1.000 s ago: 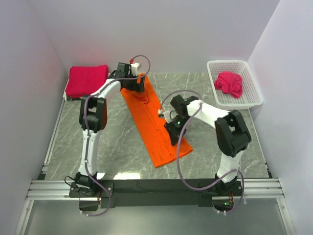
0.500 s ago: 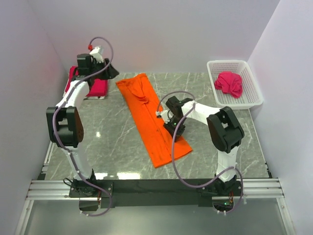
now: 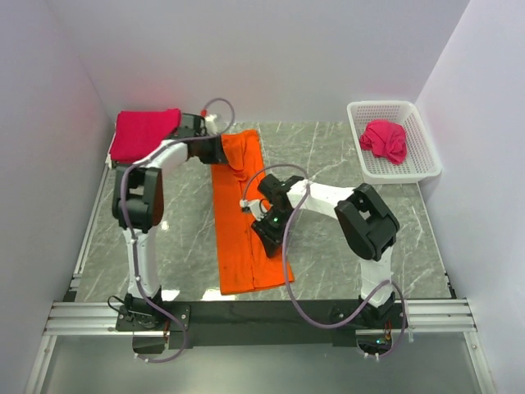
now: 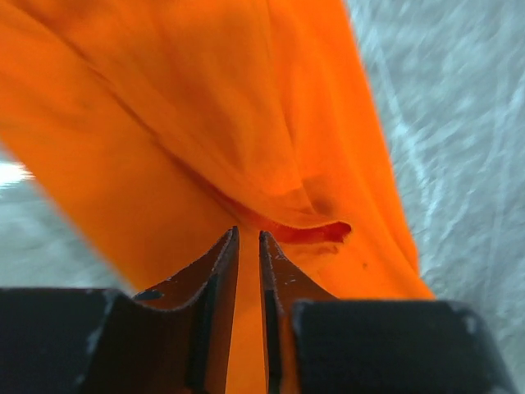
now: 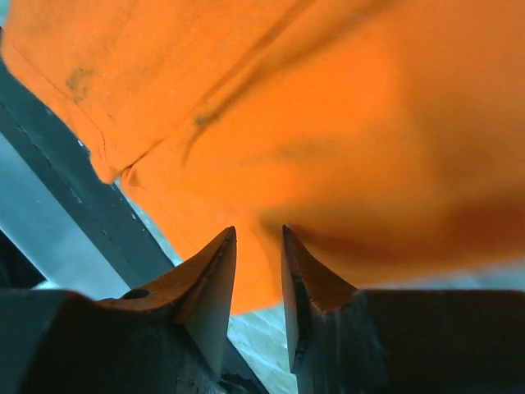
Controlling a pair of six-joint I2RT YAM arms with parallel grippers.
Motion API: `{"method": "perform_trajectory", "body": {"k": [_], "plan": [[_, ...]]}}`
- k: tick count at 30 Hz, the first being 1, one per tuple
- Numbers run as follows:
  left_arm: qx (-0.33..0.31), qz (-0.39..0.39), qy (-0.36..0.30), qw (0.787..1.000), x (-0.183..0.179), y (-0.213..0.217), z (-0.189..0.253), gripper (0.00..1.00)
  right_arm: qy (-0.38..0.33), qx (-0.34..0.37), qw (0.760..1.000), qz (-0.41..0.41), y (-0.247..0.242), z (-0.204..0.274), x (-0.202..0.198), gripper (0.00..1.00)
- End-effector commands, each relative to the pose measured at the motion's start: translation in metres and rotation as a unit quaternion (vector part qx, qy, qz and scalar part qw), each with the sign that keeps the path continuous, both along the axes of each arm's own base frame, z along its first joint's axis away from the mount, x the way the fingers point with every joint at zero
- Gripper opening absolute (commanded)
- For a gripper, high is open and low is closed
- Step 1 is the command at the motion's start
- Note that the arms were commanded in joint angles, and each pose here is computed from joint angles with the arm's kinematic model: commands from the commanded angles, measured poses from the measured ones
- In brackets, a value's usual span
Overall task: Fold and stack the t-shirts
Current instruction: Fold the tshirt
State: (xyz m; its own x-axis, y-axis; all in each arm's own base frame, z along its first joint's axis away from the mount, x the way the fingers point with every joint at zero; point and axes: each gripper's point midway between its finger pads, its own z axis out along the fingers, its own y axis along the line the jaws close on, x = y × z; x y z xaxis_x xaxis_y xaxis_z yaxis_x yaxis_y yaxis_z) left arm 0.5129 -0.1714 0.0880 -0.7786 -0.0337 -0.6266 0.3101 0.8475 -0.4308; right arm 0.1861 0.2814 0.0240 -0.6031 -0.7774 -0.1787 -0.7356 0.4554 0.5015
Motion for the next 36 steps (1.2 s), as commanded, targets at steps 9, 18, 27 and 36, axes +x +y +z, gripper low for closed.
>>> {"method": "perform_trajectory", "body": {"k": [9, 18, 27, 36], "plan": [[0.057, 0.003, 0.043, 0.997, 0.014, -0.023, -0.066, 0.19, -0.059, 0.053, 0.989, -0.125, -0.04, 0.061, 0.073, 0.4], [0.045, 0.019, -0.001, 0.999, 0.089, -0.031, -0.069, 0.22, -0.084, 0.029, 0.982, -0.164, -0.066, 0.06, 0.113, 0.4], [-0.073, -0.025, -0.159, 0.984, 0.105, -0.032, 0.076, 0.65, -0.163, 0.032, 0.973, -0.158, -0.069, 0.089, 0.132, 0.41], [-0.047, -0.096, -0.332, 0.937, -0.026, 0.041, 0.231, 0.99, -0.31, 0.008, 0.95, -0.018, -0.05, 0.092, 0.081, 0.52]]}}
